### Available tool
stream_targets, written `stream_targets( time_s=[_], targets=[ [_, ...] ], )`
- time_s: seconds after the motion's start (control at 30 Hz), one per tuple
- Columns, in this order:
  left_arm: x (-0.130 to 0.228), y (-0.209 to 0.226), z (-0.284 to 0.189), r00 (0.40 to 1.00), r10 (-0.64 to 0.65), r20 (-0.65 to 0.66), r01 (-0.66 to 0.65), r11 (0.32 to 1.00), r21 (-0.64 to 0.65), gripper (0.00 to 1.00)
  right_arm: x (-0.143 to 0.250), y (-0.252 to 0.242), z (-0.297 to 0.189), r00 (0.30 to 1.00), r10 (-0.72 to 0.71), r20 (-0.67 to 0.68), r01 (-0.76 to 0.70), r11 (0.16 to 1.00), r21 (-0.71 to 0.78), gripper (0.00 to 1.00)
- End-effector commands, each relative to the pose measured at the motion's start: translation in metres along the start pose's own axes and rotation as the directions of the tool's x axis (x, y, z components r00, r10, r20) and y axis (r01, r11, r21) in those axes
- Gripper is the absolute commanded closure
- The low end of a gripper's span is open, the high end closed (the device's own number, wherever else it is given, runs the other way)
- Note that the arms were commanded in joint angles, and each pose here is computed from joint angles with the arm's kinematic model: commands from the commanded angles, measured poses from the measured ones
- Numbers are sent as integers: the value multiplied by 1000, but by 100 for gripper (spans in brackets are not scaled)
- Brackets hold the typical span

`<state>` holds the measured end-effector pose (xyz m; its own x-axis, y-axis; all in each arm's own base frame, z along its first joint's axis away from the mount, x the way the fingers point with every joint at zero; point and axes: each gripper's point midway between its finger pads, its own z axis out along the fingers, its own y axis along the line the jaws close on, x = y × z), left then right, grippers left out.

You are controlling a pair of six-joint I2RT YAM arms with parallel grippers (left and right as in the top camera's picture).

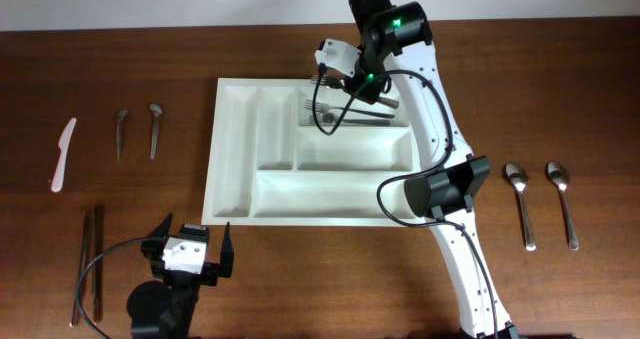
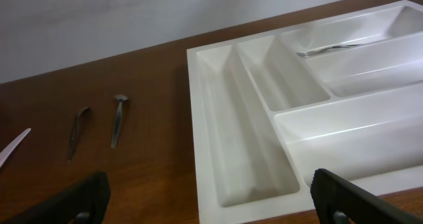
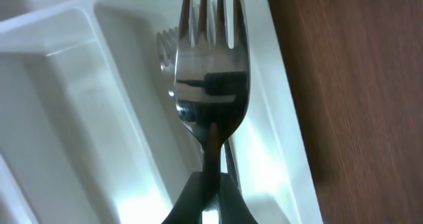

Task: Pack container
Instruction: 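Carry the fork with the right gripper into the top-right compartment, then open the right gripper to drop the fork, withdraw right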

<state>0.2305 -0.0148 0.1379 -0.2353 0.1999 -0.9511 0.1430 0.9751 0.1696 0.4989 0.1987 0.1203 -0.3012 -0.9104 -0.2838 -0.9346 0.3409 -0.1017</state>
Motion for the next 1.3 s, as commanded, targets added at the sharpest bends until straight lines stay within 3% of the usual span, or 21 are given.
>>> stream_targets(
  time_s=[0.0, 0.3, 0.97, 1.27],
  targets=[
    [1, 2, 0, 1000, 12, 0, -12, 1000, -13, 1, -5, 2, -21, 997, -68, 39, 68, 998, 4, 96],
    [1, 2, 0, 1000, 12, 0, -12, 1000, -13, 1, 14, 5, 8, 996, -92, -3, 92, 992, -83, 96],
    [1, 2, 0, 1000, 12, 0, -12, 1000, -13, 1, 7, -2, 21, 995, -94, 30, 96, 993, -67, 94],
    [1, 2, 0, 1000, 12, 0, -12, 1000, -13, 1, 10, -1, 30, 996, -90, 20, 91, 992, -81, 83]
  ],
)
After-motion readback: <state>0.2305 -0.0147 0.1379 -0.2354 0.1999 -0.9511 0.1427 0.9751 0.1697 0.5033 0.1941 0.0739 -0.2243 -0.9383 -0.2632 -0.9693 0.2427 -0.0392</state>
